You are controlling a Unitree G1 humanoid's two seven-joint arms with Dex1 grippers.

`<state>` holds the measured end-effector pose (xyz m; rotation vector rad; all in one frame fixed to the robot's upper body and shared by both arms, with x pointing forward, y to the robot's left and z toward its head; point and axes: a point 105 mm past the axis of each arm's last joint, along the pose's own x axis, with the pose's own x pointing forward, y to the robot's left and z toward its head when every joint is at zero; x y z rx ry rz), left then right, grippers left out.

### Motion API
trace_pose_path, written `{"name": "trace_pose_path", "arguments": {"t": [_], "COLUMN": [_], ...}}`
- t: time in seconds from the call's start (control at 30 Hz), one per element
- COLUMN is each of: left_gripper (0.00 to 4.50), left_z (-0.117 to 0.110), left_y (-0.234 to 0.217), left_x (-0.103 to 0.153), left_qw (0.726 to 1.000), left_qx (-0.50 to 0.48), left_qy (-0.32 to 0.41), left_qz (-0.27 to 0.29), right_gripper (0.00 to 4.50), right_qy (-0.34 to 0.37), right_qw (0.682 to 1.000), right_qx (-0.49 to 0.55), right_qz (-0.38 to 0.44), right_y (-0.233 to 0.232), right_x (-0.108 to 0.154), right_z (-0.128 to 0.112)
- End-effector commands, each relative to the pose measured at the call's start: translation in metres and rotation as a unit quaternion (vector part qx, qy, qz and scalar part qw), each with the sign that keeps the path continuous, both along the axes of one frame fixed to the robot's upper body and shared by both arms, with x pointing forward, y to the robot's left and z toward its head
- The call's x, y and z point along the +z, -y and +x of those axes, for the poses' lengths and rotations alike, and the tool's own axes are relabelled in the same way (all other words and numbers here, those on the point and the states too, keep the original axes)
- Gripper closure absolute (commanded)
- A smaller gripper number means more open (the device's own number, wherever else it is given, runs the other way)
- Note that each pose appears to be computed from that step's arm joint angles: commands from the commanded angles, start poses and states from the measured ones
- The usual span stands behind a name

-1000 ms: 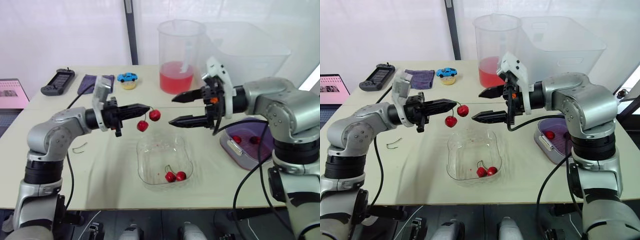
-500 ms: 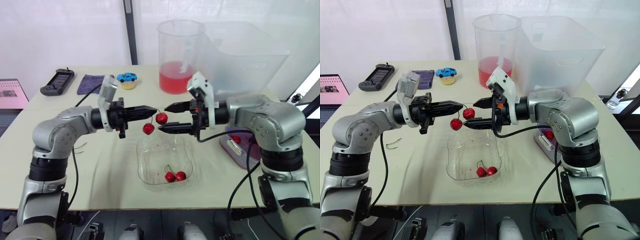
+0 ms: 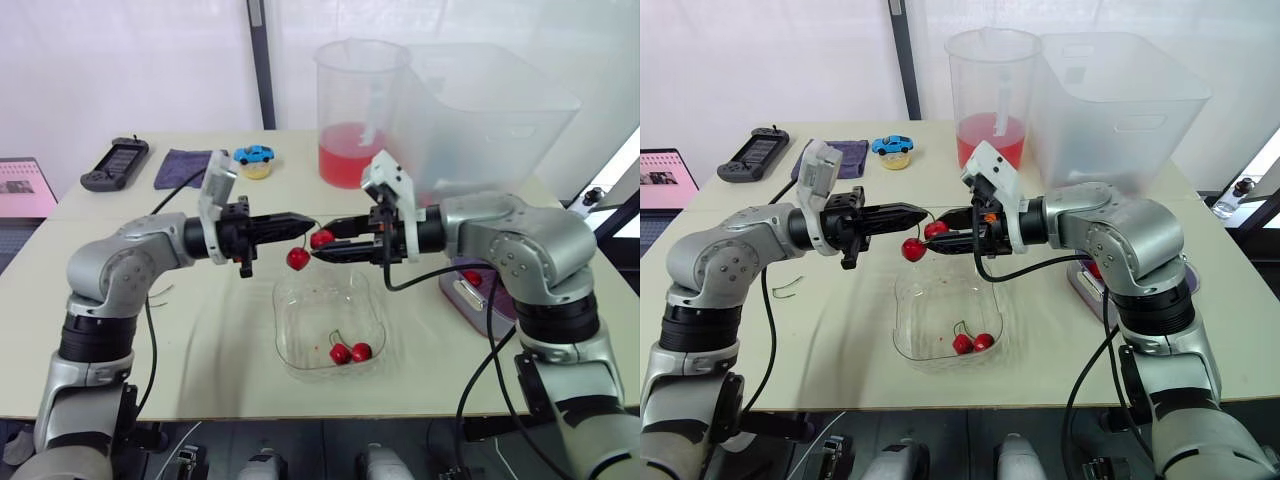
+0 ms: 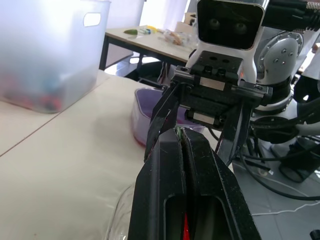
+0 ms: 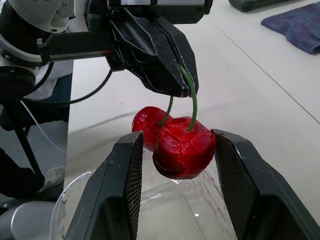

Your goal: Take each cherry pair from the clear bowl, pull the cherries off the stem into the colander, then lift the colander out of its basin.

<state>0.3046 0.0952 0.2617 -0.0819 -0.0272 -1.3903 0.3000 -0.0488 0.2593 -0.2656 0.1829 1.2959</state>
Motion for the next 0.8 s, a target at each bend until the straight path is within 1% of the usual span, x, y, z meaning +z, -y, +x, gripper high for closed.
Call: {"name": "trace_pose_path", "arguments": {"t": [0.03,0.07,0.3,0.43,0.6,0.67,0.8], "left_gripper": [4.5,4.5,4.5,4.5,4.5,4.5,4.5], "left_z": [-0.004,-0.004,-0.003,-0.002,-0.001,-0.002,-0.002], "left_y": [0.001,0.001,-0.001,-0.001,-0.001,0.001,0.001], "left_x": [0.008,0.008,0.007,0.007,0.005,0.005,0.004], "left_qw": [1.0,1.0,1.0,1.0,1.0,1.0,1.0], "left_qx": [-0.002,-0.002,0.002,0.004,0.004,0.001,0.0], "left_qy": [0.024,0.024,0.026,0.028,0.029,0.027,0.028], "left_qz": [-0.005,-0.005,-0.004,-0.005,-0.008,-0.01,-0.012], "right_gripper": [3.06,3.51,3.51,3.51,3.51,3.51,3.51], "right_qy": [0.018,0.019,0.01,-0.033,-0.064,-0.057,-0.044], "right_qw": [1.0,1.0,1.0,0.998,0.992,0.992,0.994], "right_qx": [0.003,0.003,-0.001,0.002,-0.001,-0.012,-0.035], "right_qz": [0.007,0.003,-0.005,-0.058,-0.111,-0.109,-0.092], "right_y": [0.0,0.0,0.005,0.019,0.036,0.039,0.051], "right_x": [0.008,0.008,0.002,-0.03,-0.055,-0.052,-0.037], "right_z": [-0.001,-0.001,-0.001,-0.01,-0.018,-0.016,-0.013]}}
